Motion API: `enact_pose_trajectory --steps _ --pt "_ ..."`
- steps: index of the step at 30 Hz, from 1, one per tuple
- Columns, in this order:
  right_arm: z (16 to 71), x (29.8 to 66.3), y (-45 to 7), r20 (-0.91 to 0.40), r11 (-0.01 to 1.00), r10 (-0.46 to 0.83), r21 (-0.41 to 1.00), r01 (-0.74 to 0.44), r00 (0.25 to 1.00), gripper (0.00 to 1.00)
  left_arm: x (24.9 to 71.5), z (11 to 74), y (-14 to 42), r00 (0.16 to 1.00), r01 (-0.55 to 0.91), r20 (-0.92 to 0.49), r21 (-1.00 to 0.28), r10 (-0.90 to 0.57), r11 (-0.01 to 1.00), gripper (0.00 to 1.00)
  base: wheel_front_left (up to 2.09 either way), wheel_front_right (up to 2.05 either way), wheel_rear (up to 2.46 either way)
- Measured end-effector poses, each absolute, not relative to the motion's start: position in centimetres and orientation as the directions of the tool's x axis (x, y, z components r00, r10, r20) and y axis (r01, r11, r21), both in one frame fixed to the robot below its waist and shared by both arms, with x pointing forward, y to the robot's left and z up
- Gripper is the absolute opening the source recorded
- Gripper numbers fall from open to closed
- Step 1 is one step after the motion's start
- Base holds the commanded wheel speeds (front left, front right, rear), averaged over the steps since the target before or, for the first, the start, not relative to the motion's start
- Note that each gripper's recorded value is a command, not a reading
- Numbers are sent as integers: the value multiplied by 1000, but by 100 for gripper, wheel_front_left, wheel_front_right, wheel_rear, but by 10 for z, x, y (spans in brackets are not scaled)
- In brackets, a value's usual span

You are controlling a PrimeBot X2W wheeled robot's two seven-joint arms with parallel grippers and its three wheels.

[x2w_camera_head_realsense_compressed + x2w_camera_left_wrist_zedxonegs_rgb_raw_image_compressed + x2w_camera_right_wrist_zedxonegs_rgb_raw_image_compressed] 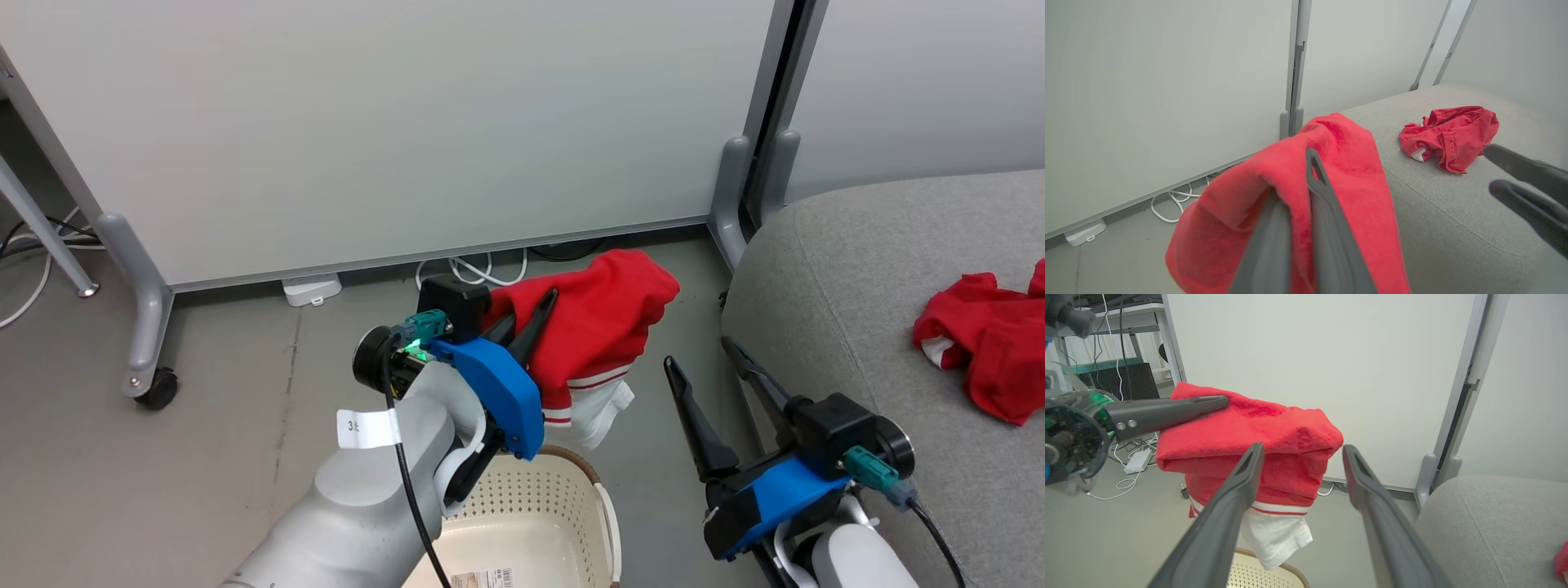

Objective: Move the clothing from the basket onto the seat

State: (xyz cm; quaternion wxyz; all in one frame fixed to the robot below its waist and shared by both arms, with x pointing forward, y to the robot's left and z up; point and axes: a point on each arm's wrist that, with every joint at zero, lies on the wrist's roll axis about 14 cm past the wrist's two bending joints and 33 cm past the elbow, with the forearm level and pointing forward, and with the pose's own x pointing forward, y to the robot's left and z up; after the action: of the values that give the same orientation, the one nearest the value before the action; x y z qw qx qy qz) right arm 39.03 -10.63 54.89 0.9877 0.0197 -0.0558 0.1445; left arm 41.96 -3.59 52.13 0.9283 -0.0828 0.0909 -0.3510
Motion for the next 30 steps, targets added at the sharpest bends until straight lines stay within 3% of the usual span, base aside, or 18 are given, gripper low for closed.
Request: enact_pose_trajectory --steps 13,30 --pt "500 387 -52 -66 896 444 28 -443 894 100 417 520 -38 728 644 -114 -225 -676 731 0 0 0 0" --pt "475 408 -10 -157 824 565 74 -561 810 100 413 523 -42 707 668 -110 -220 -699 711 0 0 0 0"
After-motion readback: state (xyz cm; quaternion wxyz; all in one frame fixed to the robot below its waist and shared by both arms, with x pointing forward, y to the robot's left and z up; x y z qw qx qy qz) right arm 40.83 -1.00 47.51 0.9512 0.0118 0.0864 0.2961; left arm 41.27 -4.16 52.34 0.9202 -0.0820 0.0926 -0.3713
